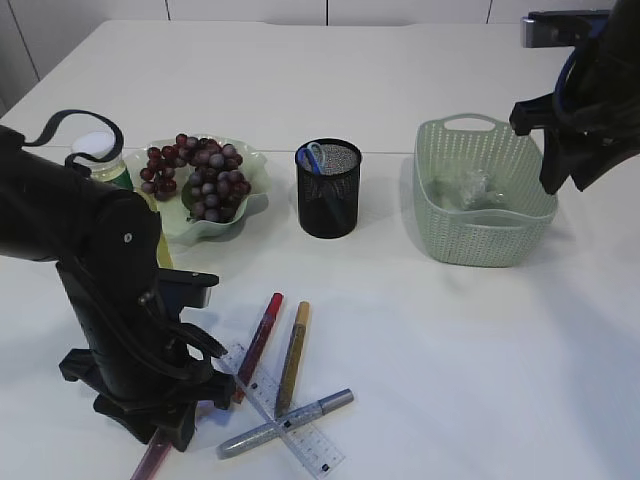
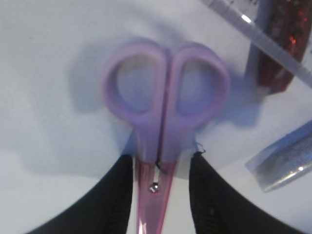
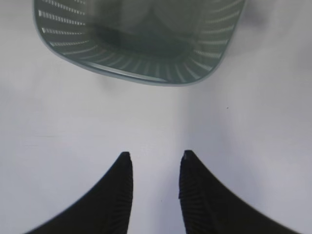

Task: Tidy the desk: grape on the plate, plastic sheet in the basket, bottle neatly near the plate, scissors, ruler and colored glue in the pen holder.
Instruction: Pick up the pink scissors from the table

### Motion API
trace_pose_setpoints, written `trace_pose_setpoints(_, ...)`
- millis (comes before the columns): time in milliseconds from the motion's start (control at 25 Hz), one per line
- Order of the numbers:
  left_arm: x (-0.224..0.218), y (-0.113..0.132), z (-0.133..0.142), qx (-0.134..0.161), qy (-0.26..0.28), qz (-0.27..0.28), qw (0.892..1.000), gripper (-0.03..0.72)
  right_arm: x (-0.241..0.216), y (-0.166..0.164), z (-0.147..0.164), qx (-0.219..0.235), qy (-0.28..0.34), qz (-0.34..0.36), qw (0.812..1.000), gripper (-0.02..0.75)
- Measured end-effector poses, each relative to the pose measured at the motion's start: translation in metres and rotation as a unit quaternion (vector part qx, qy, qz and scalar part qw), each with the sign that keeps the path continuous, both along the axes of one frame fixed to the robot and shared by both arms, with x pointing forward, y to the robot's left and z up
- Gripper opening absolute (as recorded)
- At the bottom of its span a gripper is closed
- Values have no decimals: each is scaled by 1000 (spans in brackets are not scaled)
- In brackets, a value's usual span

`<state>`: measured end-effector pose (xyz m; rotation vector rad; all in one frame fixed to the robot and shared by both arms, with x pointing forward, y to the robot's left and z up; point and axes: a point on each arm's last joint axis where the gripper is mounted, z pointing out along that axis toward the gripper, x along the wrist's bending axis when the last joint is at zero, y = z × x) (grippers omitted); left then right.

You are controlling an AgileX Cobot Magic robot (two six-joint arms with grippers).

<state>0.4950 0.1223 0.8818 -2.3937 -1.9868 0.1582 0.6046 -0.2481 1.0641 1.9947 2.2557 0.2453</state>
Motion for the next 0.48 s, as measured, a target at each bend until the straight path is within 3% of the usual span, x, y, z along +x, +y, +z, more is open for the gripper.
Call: trace_pose_setpoints(480,-1,0,0,-6,-9,4,1000,296,0,0,0,-1,0,0,1000,272)
